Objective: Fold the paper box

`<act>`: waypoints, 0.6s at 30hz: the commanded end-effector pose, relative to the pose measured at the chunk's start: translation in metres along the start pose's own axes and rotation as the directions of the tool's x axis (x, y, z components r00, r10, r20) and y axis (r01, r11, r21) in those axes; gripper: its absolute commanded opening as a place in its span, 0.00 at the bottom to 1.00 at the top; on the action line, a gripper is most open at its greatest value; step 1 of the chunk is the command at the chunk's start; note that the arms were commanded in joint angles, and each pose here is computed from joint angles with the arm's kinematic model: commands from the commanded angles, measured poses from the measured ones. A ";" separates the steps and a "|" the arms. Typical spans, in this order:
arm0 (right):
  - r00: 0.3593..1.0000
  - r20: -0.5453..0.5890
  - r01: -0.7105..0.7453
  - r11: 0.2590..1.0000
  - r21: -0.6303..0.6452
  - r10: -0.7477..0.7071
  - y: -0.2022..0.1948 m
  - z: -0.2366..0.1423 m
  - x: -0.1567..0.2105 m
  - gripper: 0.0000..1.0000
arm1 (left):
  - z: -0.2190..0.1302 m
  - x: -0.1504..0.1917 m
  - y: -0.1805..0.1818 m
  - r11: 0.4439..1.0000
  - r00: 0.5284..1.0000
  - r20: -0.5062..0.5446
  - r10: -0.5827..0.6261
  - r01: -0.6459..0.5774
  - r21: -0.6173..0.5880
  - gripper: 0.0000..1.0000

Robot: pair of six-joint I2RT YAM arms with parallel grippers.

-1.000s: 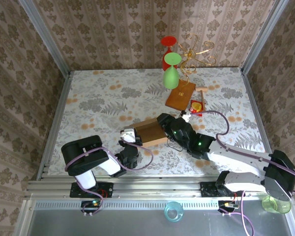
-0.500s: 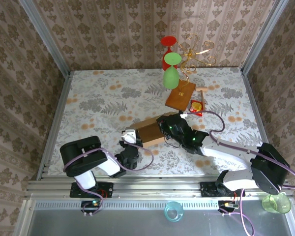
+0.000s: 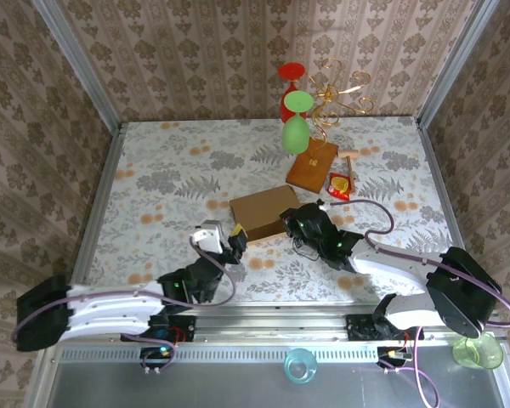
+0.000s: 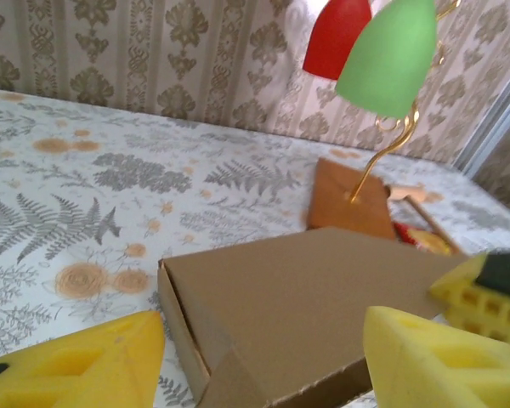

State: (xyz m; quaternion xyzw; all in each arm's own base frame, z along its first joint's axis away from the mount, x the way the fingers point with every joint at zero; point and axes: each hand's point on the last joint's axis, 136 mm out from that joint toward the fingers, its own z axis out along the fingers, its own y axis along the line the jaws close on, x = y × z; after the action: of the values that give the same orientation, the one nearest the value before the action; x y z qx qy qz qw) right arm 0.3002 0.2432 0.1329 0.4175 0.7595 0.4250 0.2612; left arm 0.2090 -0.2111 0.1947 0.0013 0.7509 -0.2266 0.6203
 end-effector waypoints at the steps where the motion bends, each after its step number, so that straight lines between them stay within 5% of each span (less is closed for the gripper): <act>1: 1.000 -0.002 0.004 1.000 0.027 -0.004 -0.012 0.001 -0.002 0.00 | -0.006 0.021 0.041 0.994 0.975 -0.215 -0.060 0.039 -0.098 0.61; 7: 1.000 -0.018 0.020 0.998 0.063 -0.019 -0.027 0.002 0.001 0.00 | 0.004 0.014 0.069 0.969 0.914 -0.332 -0.234 0.192 -0.156 0.58; 18: 0.996 -0.027 0.089 0.985 0.145 -0.086 -0.061 0.003 -0.007 0.00 | 0.058 0.040 0.051 0.969 0.854 -0.459 -0.246 0.214 -0.122 0.58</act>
State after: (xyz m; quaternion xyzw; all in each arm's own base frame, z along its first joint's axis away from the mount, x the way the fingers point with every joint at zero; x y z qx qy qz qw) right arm 0.2870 0.2323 0.1012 0.4048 0.7858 0.3982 0.2450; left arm 0.2608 -0.1756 0.1193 -0.0646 0.8905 -0.2189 0.3935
